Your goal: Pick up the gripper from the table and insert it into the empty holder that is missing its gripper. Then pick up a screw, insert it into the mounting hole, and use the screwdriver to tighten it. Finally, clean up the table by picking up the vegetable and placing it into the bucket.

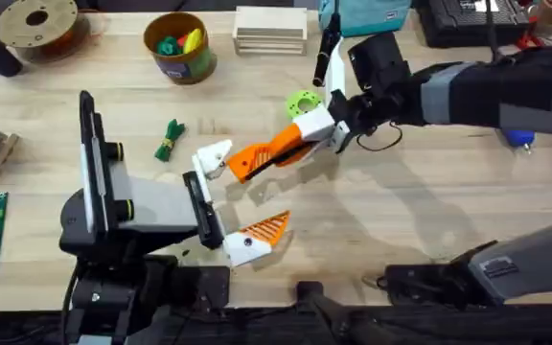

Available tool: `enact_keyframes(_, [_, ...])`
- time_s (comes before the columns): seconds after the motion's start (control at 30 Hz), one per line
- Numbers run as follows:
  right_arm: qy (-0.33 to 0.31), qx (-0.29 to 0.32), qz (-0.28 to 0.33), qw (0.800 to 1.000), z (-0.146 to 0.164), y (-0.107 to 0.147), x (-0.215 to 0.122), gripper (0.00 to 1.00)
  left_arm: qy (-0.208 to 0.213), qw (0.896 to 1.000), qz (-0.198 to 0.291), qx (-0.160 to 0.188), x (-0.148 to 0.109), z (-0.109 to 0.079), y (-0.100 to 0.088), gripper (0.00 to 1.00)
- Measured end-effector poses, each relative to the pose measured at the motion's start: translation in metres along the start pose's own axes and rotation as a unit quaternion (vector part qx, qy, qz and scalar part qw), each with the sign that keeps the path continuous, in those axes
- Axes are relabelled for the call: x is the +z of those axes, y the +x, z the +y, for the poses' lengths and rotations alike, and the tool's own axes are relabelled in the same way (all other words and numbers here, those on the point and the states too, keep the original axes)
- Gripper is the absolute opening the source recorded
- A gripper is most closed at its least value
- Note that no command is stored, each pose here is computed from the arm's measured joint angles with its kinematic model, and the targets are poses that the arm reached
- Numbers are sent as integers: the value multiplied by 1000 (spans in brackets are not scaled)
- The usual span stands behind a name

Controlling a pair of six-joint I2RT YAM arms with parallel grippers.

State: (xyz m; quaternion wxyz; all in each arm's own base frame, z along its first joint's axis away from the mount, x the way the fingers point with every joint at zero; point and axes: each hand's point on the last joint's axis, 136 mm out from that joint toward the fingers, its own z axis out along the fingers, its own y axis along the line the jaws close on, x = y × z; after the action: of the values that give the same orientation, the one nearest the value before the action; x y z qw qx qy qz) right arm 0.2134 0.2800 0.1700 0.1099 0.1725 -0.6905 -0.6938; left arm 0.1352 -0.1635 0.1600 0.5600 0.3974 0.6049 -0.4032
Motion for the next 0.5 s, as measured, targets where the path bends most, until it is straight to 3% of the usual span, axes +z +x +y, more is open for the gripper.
enact_keyframes(0.5, [1,-6,-1,1000,3,-6,0,8,0,1000,0,0,0,0,0,985])
